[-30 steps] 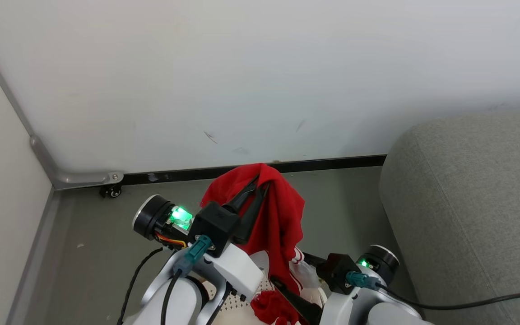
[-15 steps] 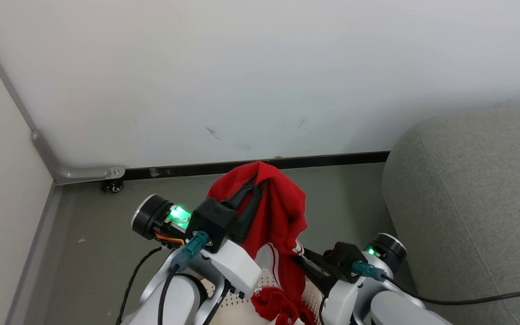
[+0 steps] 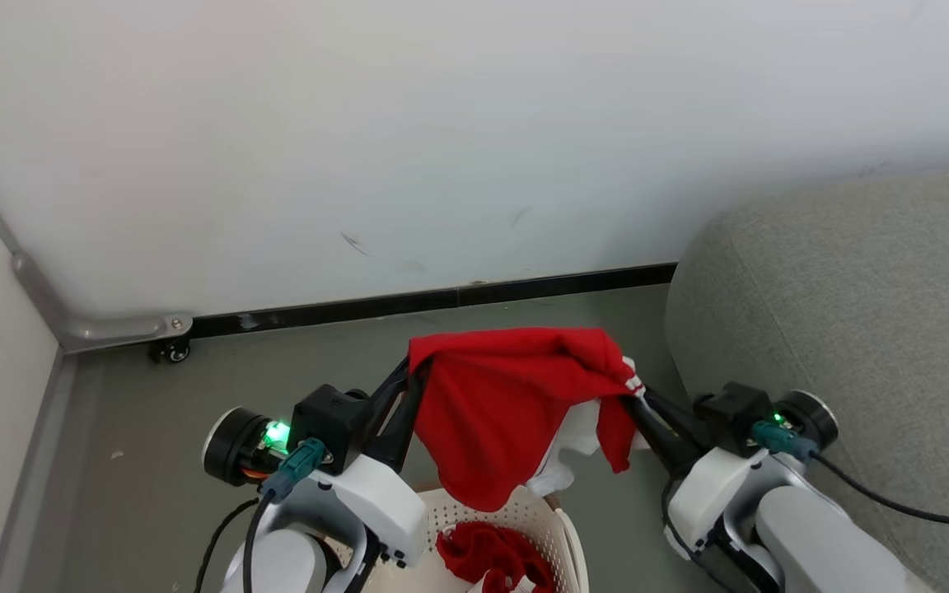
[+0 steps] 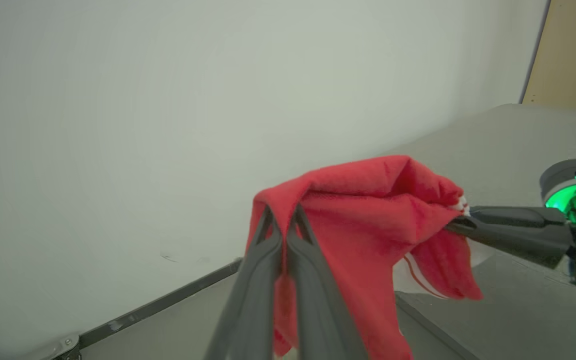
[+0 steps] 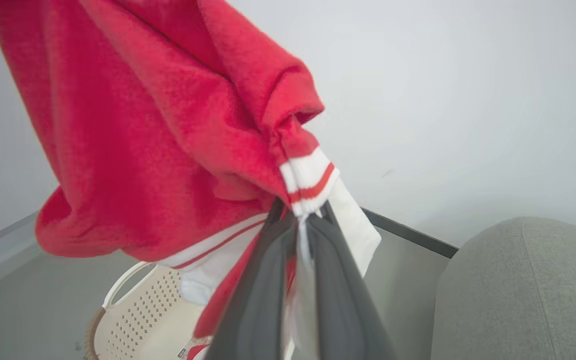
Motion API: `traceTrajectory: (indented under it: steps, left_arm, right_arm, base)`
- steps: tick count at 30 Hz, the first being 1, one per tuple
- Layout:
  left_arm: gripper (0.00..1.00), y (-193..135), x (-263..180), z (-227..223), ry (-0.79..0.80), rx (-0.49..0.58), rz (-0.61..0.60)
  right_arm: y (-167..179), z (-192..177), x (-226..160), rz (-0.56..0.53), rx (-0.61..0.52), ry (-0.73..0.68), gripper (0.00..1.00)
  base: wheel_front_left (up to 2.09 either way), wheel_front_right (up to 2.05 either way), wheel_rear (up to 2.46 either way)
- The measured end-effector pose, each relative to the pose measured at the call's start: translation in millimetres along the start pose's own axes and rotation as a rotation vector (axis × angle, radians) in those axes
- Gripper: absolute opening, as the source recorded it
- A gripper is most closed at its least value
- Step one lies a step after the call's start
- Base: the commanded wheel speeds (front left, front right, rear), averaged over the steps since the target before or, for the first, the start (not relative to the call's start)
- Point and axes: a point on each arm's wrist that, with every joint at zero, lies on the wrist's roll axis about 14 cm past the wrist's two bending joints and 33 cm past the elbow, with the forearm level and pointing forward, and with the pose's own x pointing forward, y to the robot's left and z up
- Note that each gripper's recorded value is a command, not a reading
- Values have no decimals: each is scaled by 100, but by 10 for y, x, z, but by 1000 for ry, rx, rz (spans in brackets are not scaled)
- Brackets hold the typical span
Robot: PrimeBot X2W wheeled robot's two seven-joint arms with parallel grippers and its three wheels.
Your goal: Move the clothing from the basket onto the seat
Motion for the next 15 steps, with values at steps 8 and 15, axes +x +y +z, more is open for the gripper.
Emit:
traceTrajectory:
  steps: [8,15]
  left_arm:
    - [98,-148,4,-105,11,-54,-52]
    - [100,-318,-41,-203,22,-116,-111]
  right_arm:
    - [-255,154,-93,-77,27,-58,0]
    - [-368,225,-173,-113,38,-85,0]
  base:
    - [0,0,0]
    - [0,0,0]
